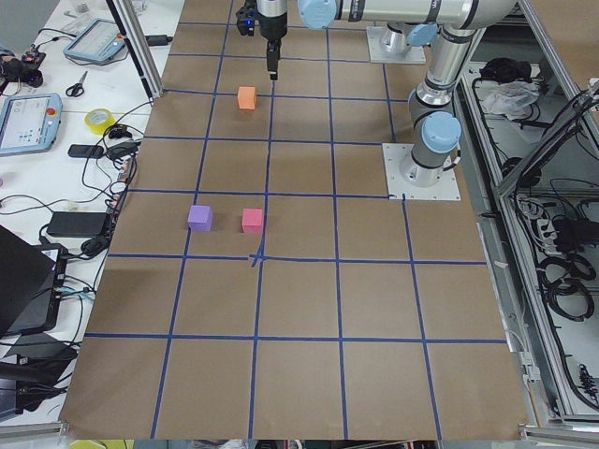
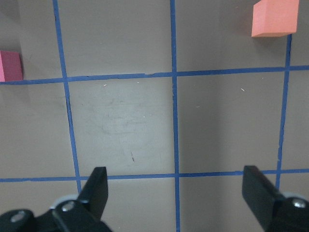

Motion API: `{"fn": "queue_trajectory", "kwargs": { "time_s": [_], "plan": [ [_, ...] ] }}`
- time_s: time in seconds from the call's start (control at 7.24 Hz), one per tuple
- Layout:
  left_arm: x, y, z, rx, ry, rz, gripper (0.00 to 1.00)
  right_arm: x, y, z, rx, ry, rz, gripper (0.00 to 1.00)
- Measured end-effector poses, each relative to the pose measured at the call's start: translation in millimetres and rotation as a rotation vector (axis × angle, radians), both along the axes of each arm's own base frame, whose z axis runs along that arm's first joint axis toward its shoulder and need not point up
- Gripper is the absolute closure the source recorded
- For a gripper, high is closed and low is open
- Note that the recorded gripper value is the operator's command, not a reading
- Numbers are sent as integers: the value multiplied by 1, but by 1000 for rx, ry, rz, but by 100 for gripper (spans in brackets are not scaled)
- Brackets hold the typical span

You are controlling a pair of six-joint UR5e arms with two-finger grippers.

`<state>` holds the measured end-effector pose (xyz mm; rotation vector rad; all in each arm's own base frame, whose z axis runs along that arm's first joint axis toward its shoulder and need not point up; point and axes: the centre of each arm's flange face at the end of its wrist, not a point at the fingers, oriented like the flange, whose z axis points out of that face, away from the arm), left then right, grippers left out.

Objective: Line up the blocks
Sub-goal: 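Move the left gripper over the orange cube while the right gripper withdraws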

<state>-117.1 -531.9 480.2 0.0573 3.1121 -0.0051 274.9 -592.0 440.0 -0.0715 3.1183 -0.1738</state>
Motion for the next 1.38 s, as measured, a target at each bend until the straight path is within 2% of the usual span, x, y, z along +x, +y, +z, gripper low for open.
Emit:
{"fn": "queue_trajectory", "kwargs": {
  "time_s": [0.28,0.55,0.83,1.1,1.38],
  "plan": [
    [2,-35,-53,-32,-8,-11,0,-43,31,29,13,15,12,0],
    [3,-57,-115,-94,-12,-17,0,-60,58,12,60,30,31,0],
    [4,-74,-161,-116,-9,-15,0,-88,65,4,61,38,53,0],
    [4,-89,-192,-96,-11,-13,0,-114,72,11,63,41,63,0],
    [-12,-106,-187,-124,-4,-4,0,-119,88,19,49,41,60,0]
  ]
}}
